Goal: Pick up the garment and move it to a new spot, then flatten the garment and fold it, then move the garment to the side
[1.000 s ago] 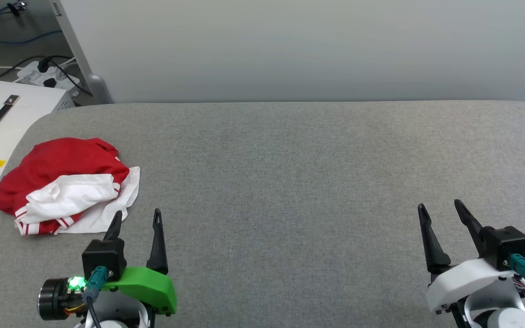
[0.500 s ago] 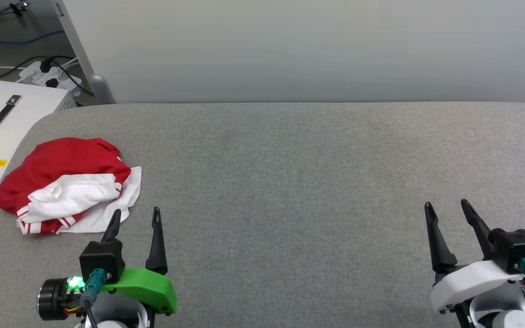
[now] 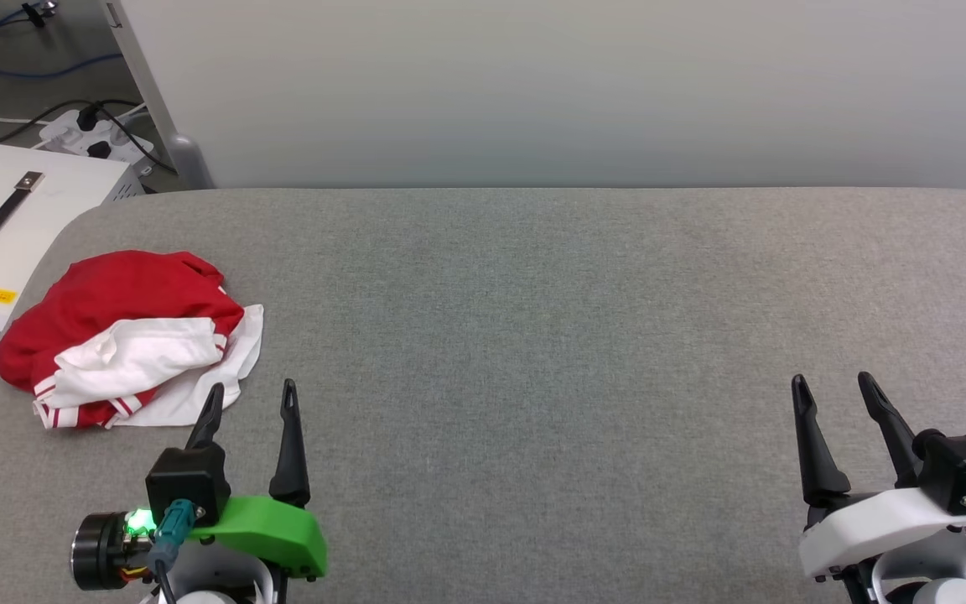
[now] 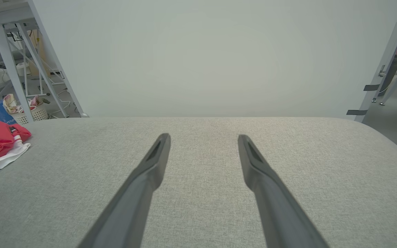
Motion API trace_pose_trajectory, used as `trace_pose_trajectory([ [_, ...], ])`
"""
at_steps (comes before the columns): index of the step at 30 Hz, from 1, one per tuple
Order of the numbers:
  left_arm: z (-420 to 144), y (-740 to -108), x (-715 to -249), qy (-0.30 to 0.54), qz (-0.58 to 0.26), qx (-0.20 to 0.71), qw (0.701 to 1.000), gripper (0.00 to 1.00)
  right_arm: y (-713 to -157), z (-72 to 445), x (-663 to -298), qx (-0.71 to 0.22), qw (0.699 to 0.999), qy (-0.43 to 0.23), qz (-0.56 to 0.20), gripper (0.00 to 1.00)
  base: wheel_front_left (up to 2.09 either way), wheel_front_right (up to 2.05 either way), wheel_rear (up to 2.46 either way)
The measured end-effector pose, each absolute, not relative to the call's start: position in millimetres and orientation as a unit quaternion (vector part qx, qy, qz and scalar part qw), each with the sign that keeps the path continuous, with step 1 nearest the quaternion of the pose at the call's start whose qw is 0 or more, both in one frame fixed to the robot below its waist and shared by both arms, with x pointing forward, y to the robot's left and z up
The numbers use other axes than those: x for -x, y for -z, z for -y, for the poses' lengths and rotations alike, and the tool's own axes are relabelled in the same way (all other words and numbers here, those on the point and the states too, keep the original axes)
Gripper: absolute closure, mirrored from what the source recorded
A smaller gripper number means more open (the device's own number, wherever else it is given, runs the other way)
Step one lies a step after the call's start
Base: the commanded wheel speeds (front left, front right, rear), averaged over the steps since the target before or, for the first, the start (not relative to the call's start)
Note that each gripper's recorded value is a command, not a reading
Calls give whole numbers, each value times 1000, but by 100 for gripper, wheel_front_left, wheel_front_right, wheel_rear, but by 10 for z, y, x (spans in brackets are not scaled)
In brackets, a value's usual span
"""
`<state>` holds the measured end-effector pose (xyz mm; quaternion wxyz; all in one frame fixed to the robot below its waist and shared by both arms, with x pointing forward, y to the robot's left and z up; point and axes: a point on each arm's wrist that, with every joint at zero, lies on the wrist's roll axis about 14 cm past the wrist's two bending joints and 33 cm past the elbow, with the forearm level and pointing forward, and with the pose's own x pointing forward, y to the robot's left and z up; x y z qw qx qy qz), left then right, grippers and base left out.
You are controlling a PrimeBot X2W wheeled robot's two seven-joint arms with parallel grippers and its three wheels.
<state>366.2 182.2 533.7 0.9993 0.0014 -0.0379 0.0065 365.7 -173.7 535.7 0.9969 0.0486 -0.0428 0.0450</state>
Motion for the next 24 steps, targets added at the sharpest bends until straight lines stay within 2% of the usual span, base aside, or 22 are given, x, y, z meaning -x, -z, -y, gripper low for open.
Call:
trace_pose_trajectory([
  [24, -1821, -5325, -3649, -9, 50, -2, 999, 0, -5332, 1753, -3644, -66, 996, -41, 54, 0, 0, 0, 0],
])
